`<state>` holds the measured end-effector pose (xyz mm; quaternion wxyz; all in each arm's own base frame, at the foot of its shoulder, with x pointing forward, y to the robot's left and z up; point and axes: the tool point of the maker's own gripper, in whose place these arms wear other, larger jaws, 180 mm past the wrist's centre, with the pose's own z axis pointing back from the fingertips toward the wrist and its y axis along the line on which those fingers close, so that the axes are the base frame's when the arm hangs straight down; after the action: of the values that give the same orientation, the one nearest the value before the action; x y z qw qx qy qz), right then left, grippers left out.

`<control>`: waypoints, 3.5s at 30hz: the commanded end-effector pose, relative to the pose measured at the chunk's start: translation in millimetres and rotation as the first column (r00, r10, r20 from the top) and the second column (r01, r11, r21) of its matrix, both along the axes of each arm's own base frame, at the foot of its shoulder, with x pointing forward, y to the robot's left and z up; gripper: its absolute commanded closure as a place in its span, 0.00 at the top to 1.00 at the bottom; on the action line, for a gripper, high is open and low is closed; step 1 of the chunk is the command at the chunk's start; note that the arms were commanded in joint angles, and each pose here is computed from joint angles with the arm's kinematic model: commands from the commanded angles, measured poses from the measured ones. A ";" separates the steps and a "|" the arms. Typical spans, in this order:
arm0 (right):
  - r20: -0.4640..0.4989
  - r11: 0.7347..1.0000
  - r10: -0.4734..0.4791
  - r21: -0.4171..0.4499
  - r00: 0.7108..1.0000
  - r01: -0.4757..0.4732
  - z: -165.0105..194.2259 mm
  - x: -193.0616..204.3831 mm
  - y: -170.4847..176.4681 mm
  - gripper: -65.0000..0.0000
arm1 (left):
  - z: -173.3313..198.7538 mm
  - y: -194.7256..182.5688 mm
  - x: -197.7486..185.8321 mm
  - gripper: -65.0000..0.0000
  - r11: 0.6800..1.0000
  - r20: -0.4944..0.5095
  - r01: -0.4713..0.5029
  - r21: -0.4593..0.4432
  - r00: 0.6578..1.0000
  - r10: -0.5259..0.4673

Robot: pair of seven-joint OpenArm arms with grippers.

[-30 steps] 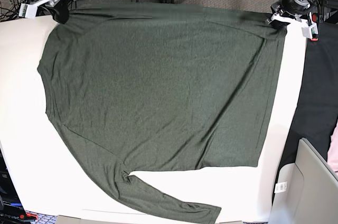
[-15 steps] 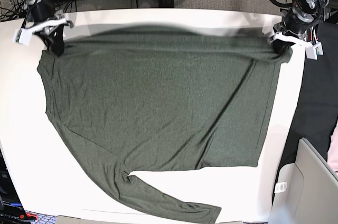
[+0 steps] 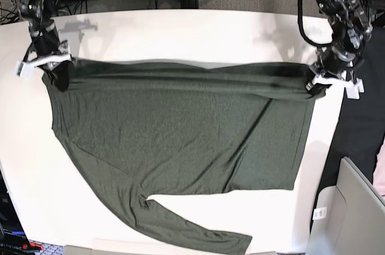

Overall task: Fold the T-shirt properly
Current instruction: 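Lift the shoulder edge with both grippers and shake it flat, then lower the shoulder edge onto the table and release both grippers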

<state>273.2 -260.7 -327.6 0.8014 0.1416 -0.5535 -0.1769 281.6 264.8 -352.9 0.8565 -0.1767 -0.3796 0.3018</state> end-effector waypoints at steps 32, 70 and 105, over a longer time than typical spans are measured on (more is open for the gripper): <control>0.068 0.992 -0.066 0.109 0.996 0.058 -2.7 56.3 -15.4 0.34 | -9.7 17.1 34.0 0.32 0.999 0.016 -0.042 -0.024 0.999 0.043; -0.076 0.999 0.039 -0.004 0.996 -0.039 -7.0 -19.9 5.7 0.33 | -61.6 -15.7 -19.7 0.35 0.995 -0.180 0.020 -0.095 0.983 -0.037; -0.167 0.986 -0.101 0.111 0.981 0.121 -56.1 -33.8 -18.8 0.34 | -65.3 -13.4 -9.9 0.00 0.994 -0.166 0.002 -0.106 0.986 -0.019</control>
<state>236.9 -275.4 -389.9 0.8240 0.1496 -0.4737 -0.2724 275.6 248.9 -417.6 0.8696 -0.2055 -0.2993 0.3346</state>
